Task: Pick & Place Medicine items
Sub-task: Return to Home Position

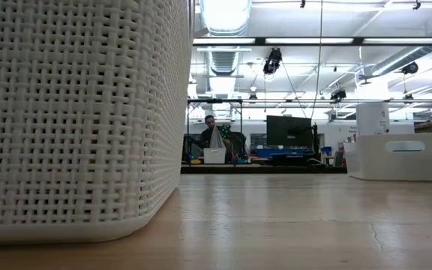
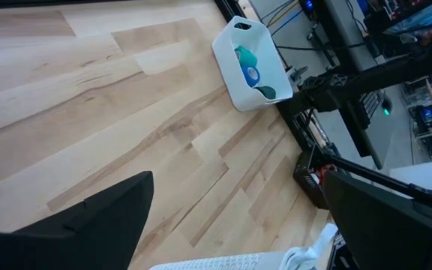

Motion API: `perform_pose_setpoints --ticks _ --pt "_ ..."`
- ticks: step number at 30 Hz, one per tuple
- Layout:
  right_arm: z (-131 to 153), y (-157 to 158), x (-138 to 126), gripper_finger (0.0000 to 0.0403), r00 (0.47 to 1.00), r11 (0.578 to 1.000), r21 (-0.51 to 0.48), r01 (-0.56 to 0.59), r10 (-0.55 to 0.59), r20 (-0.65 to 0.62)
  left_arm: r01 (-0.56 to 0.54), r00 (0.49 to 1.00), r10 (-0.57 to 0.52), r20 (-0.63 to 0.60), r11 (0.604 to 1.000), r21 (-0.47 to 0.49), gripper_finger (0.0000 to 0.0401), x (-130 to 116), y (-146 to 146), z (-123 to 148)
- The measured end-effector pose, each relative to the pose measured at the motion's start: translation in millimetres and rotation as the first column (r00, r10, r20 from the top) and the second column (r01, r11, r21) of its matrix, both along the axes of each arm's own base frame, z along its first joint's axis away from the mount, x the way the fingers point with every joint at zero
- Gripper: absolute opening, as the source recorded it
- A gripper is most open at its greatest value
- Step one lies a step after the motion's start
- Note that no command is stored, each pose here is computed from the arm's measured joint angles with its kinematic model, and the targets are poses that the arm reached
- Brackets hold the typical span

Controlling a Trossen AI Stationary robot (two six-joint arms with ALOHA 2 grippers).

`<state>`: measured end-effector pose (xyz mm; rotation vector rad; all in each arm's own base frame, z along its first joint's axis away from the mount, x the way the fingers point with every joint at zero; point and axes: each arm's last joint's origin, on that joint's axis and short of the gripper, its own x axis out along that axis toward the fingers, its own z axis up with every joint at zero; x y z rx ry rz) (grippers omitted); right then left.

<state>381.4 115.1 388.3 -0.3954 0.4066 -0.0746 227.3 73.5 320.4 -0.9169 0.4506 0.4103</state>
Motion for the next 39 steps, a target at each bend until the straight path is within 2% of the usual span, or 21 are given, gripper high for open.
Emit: perform_pose_setpoints --ticks 4,9,12,17,21,25,28,32,39 --pt "-14.3 4.7 -12.3 0.0302 0.998 0.999 0.037 0.009 -0.007 -0.064 0.001 1.0 -0.001 0.0 1.0 0.002 0.0393 -0.1 0.0 0.1" --pt "-38.9 23.4 -29.1 0.0302 0.997 0.998 0.023 0.051 -0.052 0.059 0.001 1.0 -0.001 0.0 1.0 0.002 0.0393 0.0 0.0 0.0" --pt "-55.0 27.7 -48.0 0.0302 0.99 0.999 0.042 0.026 -0.031 0.135 0.001 1.0 -0.001 0.0 1.0 0.002 0.0393 -0.1 0.1 0.1" --pt "-66.0 11.8 -85.1 0.0302 0.968 0.985 0.15 -0.085 0.046 0.248 0.001 1.0 -0.001 -0.001 1.0 0.001 0.0393 -0.2 0.0 0.0" --pt "-78.0 -4.3 -116.9 0.0302 0.957 0.975 0.174 -0.141 0.089 0.277 0.001 1.0 -0.001 -0.004 1.0 0.0 0.0393 -0.3 -0.1 -0.3" --pt "-92.5 -16.3 -143.8 0.0302 0.937 0.97 0.193 -0.146 0.073 0.343 0.001 1.0 -0.001 -0.007 1.0 -0.001 0.0393 -0.5 -0.1 -0.6" --pt "-101.1 -26.0 -162.5 0.0302 0.923 0.98 0.176 -0.093 0.018 0.385 0.001 1.0 -0.001 -0.007 1.0 -0.001 0.0393 -0.5 -0.1 -0.6" --pt "-119.2 -39.2 -187.0 0.0302 0.931 0.988 0.148 -0.042 -0.015 0.365 0.0 1.0 0.0 -0.013 1.0 -0.003 0.0393 -0.8 -0.2 -1.0" --pt "-141.4 -56.2 -227.1 0.0302 0.909 0.975 0.195 -0.109 0.019 0.416 0.0 1.0 0.0 -0.018 1.0 -0.007 0.0393 -1.0 -0.4 -1.5"
